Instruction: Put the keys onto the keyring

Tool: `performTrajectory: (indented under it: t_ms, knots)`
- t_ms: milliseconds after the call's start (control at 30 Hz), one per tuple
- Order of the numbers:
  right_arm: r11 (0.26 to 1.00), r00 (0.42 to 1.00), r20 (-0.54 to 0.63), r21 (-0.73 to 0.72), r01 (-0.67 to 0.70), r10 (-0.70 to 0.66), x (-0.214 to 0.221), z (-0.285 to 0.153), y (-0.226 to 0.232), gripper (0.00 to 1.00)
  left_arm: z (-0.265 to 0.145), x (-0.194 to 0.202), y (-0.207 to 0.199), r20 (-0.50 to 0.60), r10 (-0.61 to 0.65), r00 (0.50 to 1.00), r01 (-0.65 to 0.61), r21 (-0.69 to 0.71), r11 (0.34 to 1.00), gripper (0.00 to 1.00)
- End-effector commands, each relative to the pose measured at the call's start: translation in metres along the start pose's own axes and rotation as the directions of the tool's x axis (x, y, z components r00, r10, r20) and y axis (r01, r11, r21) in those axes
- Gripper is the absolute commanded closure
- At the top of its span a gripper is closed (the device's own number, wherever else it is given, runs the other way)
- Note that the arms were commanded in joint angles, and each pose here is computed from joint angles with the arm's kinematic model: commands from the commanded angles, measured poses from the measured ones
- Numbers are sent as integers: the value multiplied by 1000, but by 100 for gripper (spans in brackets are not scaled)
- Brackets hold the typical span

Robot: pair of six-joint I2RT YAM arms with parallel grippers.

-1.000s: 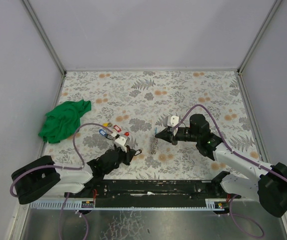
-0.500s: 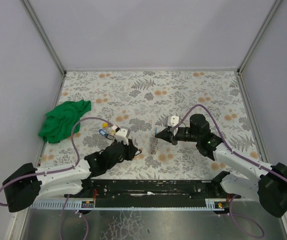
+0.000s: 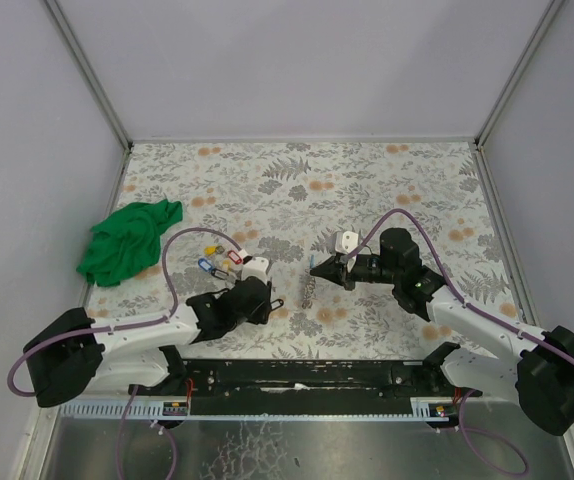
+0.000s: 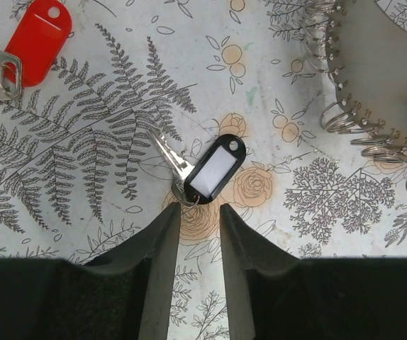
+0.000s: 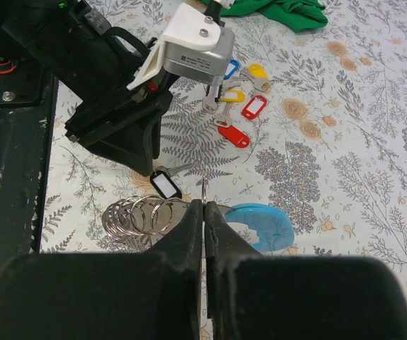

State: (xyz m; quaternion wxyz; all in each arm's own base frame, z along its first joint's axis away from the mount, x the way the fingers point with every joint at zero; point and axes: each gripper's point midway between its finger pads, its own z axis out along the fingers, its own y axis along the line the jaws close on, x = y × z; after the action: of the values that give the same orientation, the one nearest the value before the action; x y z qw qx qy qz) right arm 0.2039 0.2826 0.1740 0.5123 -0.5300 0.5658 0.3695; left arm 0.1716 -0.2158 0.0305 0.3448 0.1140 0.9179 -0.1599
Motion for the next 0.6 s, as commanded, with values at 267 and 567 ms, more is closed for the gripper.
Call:
performTrajectory:
  t_ms: [267,567]
  knots:
    - [998,994,88,6,67,-67,-30,-3,-3,100,12,1,-7,-95,50,994,-51,-9,999,70]
    - [998,993,92,1,70,-70,-31,-3,-2,100,11,1,-6,-139,50,989,-56,-40,998,78]
